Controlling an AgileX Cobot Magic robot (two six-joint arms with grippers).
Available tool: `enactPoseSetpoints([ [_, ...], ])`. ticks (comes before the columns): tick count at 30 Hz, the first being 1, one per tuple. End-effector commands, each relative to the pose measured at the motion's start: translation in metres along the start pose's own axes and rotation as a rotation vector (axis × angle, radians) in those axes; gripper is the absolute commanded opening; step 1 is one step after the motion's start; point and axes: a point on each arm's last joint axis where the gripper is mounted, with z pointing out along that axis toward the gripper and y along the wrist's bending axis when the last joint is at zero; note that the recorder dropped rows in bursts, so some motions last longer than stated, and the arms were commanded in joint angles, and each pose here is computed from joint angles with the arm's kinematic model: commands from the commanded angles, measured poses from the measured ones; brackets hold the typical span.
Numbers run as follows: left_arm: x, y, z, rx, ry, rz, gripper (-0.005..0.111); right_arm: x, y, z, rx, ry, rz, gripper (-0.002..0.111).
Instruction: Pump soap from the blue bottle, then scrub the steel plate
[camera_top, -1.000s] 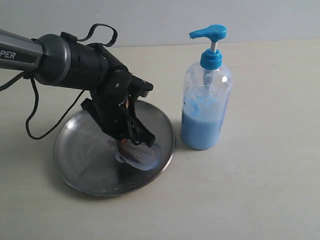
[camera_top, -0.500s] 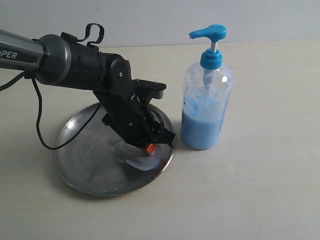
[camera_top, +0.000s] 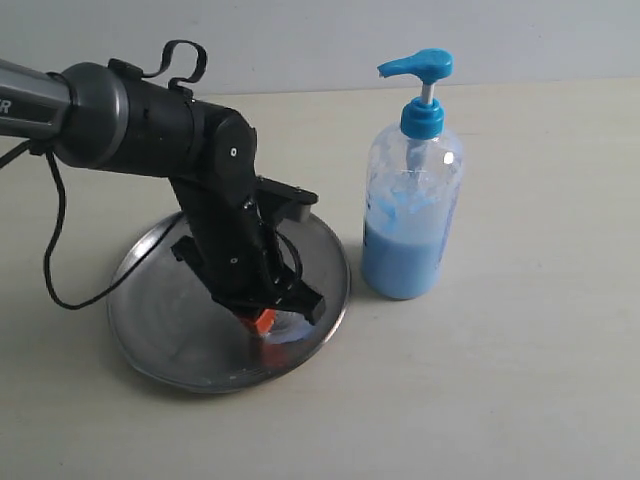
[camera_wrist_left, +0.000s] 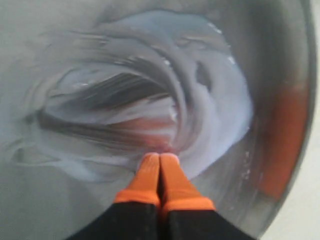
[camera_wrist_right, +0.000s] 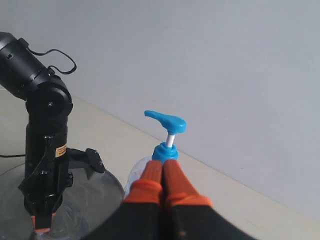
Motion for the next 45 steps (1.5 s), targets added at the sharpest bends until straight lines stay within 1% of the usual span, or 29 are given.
enactPoseSetpoints([
  [1,0.001,0.001,-0.033,-0.056,-0.093,-0.015,0.000,0.001,0.000,0.001,0.002,0.008,-0.013,0.000],
  [7,0.004,-0.004,-0.083,-0.041,-0.249,-0.024,0.000,0.007,0.003,0.012,-0.008,0.091,-0.027,0.000],
  [11,0.011,-0.007,-0.115,-0.032,-0.341,-0.025,0.000,0.011,0.005,0.020,-0.014,0.153,-0.040,0.000],
  [15,0.025,-0.009,-0.140,-0.024,-0.419,-0.021,0.000,0.016,0.007,0.029,-0.023,0.223,-0.050,0.000],
  [19,0.044,-0.008,-0.160,-0.022,-0.496,-0.029,0.000,0.022,0.010,0.037,-0.026,0.291,-0.036,0.000],
  [25,0.077,-0.007,-0.178,-0.012,-0.570,-0.024,0.000,0.029,0.013,0.047,-0.032,0.368,-0.018,0.000],
  [30,0.112,-0.004,-0.189,-0.001,-0.648,-0.018,0.000,0.033,0.016,0.052,-0.038,0.410,0.012,0.000],
  [39,0.168,0.000,-0.206,0.019,-0.858,0.002,0.000,0.034,0.018,0.053,-0.048,0.429,0.070,0.000],
  [45,0.201,0.005,-0.210,-0.002,-0.968,0.033,0.000,0.033,0.018,0.054,-0.040,0.483,0.135,0.000],
])
